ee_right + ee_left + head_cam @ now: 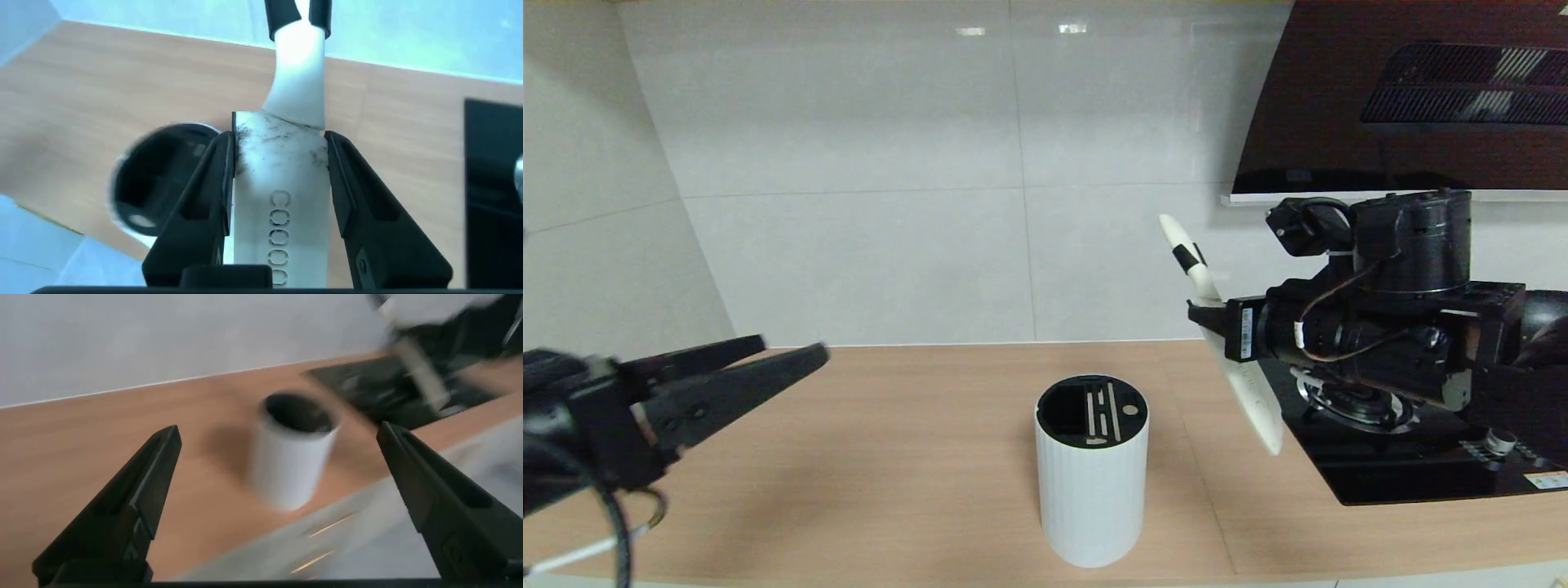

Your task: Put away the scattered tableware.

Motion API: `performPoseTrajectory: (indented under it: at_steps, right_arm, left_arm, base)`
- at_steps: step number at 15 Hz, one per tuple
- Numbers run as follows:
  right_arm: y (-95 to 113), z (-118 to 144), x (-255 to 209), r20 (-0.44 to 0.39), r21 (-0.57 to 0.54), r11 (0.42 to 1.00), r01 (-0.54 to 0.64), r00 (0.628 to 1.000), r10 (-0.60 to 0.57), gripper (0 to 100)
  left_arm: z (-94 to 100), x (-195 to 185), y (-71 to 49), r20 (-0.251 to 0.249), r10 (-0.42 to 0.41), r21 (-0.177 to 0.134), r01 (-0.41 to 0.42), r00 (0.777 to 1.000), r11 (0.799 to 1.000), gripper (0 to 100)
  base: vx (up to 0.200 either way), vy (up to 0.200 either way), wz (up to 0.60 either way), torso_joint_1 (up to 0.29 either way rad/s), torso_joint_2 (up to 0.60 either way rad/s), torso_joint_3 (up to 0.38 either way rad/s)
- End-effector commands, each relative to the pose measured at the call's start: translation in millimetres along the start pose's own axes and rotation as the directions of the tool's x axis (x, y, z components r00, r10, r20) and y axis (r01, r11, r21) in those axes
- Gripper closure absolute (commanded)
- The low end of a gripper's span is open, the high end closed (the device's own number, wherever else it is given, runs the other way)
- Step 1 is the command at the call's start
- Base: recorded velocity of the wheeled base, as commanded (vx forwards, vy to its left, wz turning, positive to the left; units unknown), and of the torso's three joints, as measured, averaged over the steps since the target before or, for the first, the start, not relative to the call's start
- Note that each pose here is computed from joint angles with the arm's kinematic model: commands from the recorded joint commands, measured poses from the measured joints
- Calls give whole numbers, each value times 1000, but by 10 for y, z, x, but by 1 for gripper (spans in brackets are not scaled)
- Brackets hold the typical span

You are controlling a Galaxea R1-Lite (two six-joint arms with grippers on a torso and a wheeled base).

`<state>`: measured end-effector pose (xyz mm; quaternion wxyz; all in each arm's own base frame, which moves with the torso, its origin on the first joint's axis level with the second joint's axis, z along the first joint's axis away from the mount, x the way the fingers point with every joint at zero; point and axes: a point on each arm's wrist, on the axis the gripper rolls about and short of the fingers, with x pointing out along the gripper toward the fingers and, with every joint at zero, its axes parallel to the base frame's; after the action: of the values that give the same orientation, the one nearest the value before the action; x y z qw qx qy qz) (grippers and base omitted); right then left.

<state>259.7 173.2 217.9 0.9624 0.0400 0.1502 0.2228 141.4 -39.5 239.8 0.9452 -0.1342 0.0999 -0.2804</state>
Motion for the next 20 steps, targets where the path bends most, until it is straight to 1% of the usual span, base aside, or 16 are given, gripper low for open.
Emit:
performPoseTrajectory:
  at_steps: [1,2,3,4,5,6,7,8,11,13,15,17,20]
  right_arm:
    - [277,1,-140,18,11,998,-61,998,61,100]
    - [391,-23,-166,15,41,995,-92,996,92,100]
    - [522,-61,-197,5,57,990,-132,991,132,100]
    - [625,-85,-230,-1,64,985,-160,987,160,100]
    - [708,-107,-255,-1,69,983,-171,985,172,100]
    - [778,-131,-273,-2,64,982,-176,984,177,100]
    - [814,-144,-284,-4,61,982,-179,984,179,100]
    - [870,-178,-290,-13,57,981,-188,982,189,100]
    - [948,-231,-274,-28,76,976,-206,978,209,100]
    - [979,-249,-269,-28,76,973,-216,975,219,100]
    - [998,-259,-269,-29,76,972,-221,974,223,100]
    - [1082,-296,-303,-40,74,966,-248,967,252,100]
    - [1167,-342,-301,-45,89,958,-272,960,277,100]
  left_arm:
    - [-172,942,5,-114,-129,-168,109,985,980,0]
    - [-235,1030,-64,-121,-156,-207,129,980,970,0]
    - [-276,1101,-140,-117,-185,-255,151,976,955,0]
    - [-293,1140,-206,-105,-215,-303,175,971,937,0]
    - [-295,1171,-243,-85,-237,-347,194,968,918,0]
    - [-294,1181,-280,-69,-257,-376,214,964,902,0]
    - [-302,1191,-297,-63,-267,-389,222,962,894,0]
    - [-328,1205,-330,-63,-282,-398,235,957,887,0]
    - [-352,1206,-367,-66,-295,-397,246,953,884,0]
    - [-345,1214,-373,-54,-285,-392,242,957,887,0]
    - [-376,1254,-414,-56,-275,-390,233,960,891,0]
    - [-416,1310,-459,-40,-260,-384,225,965,895,0]
    - [-412,1316,-475,-27,-260,-381,230,965,895,0]
  base:
    - [0,0,0,0,0,0]
    - [0,0,0,0,0,0]
    - [0,0,0,0,0,0]
    - [0,0,0,0,0,0]
    - [0,0,0,0,0,0]
    - [0,0,0,0,0,0]
    - [0,0,0,0,0,0]
    - [0,0,0,0,0,0]
    - [0,0,0,0,0,0]
    - [0,0,0,0,0,0]
    - [0,0,0,0,0,0]
    - [0,0,0,0,0,0]
    - [0,0,0,0,0,0]
